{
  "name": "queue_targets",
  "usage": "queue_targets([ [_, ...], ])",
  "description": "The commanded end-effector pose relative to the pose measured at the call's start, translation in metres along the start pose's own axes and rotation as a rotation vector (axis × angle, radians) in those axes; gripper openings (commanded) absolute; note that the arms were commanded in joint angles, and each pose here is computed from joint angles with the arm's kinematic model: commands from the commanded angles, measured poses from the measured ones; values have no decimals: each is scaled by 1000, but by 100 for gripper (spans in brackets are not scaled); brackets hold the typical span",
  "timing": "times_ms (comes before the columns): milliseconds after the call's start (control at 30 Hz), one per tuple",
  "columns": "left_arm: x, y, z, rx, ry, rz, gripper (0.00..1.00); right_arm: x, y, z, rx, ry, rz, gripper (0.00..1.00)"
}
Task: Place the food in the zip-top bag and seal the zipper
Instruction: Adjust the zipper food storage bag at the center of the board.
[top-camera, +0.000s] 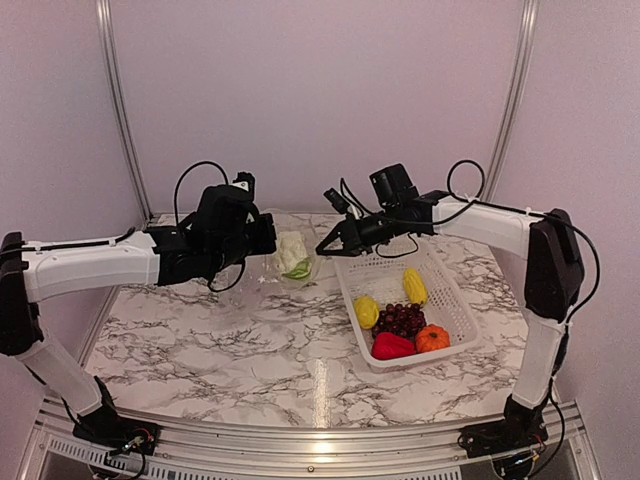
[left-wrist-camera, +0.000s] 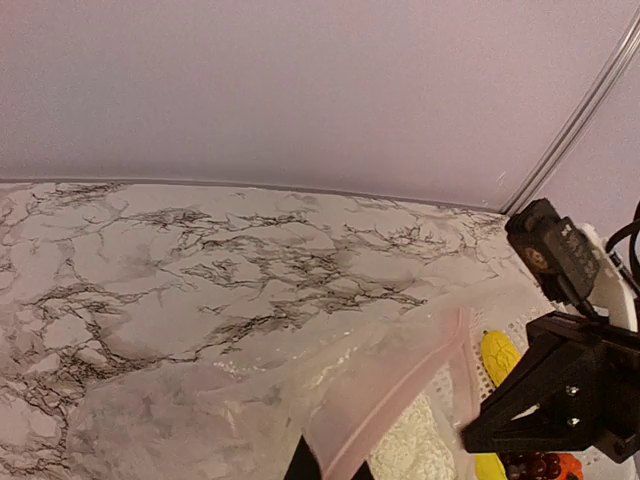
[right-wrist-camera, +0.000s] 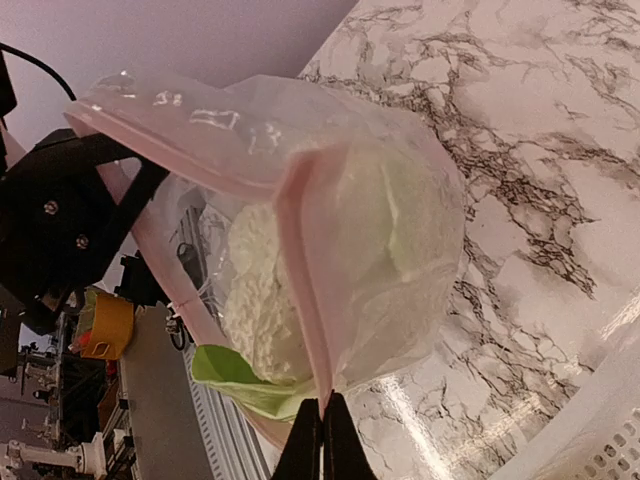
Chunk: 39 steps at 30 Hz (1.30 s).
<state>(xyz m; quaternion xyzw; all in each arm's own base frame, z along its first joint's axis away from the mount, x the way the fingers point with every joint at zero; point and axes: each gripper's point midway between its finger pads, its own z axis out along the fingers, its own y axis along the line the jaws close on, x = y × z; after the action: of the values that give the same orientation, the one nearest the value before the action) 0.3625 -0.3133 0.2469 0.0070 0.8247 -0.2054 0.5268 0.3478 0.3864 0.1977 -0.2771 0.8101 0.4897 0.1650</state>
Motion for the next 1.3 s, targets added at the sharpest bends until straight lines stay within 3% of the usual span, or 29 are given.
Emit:
queue_targets([
  [0, -9, 35, -12, -159, 48, 149, 0, -33, 53, -37, -112, -78, -68, 0],
  [133, -12, 28, -10, -150, 88, 186, 0, -27, 46, -26, -144, -45, -26, 0],
  [233, -23, 11, -8, -121, 125, 205, 0, -41, 66, -33, -191, -68, -61, 0],
  [467, -114, 1, -52, -157, 14, 316, 0, -94, 96, -70, -249, -168, -171, 0],
  [700, -70, 21, -27, -215, 219, 396, 0, -94, 92, -59, -301, -144, -150, 0],
  [1033, -47, 22, -20, -166, 280, 368, 0, -80, 97, -45, -319, -104, -167, 0],
  [1267, -55, 21, -21, -149, 254, 341, 0, -76, 96, -66, -267, -128, -242, 36],
])
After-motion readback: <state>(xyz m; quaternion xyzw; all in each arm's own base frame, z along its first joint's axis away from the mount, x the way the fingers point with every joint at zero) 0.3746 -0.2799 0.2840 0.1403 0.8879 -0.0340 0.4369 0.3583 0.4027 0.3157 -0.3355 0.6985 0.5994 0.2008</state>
